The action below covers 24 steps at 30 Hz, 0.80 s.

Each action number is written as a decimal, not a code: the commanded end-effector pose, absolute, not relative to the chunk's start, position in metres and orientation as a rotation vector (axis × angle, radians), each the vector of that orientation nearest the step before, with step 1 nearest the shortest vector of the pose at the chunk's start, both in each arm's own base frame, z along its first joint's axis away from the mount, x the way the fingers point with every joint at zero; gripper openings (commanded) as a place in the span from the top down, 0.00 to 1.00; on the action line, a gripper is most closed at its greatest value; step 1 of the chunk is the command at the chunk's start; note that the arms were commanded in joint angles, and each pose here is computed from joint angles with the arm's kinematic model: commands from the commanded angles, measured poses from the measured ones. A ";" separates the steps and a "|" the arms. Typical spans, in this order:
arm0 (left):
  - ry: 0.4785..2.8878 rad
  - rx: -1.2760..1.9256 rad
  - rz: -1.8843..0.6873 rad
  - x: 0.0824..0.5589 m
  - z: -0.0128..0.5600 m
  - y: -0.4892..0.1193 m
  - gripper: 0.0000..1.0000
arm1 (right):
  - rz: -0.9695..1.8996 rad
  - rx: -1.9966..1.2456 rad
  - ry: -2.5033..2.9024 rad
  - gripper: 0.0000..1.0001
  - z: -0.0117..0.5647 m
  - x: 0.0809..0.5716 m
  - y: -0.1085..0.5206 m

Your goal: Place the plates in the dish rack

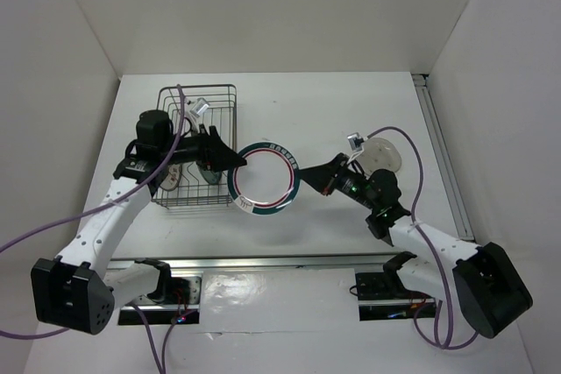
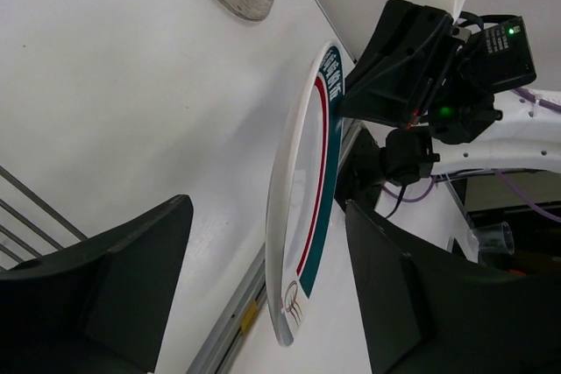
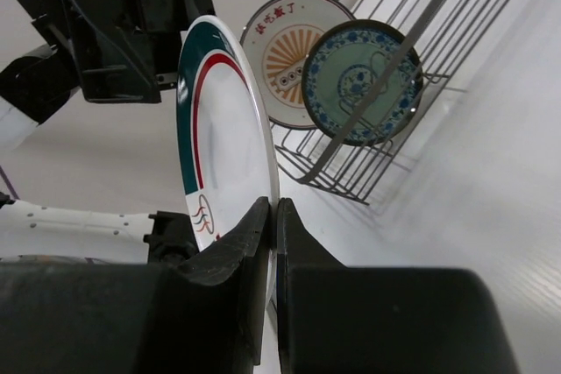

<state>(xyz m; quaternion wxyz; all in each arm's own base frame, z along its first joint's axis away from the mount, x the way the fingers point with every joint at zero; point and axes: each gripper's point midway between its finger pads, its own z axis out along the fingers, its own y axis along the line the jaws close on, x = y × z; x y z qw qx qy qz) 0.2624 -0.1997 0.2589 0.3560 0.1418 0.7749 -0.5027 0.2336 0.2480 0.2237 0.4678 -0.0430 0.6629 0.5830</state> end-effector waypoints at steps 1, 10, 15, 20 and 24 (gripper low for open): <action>1.943 0.448 -1.352 0.257 0.268 -0.207 0.20 | 1.493 -0.178 1.389 1.00 0.291 0.230 0.257; 1.958 0.438 -1.299 0.262 0.264 -0.206 1.00 | 1.489 -0.188 1.378 1.00 0.296 0.233 0.265; 1.933 0.355 -1.109 0.271 0.275 -0.189 1.00 | 1.431 -0.172 1.425 0.00 0.285 0.238 0.266; 1.816 0.114 -0.615 0.284 0.317 -0.120 1.00 | 1.310 -0.165 1.527 0.00 0.260 0.249 0.261; 1.755 -0.031 -0.362 0.277 0.349 -0.076 1.00 | 1.241 -0.173 1.617 0.00 0.240 0.250 0.259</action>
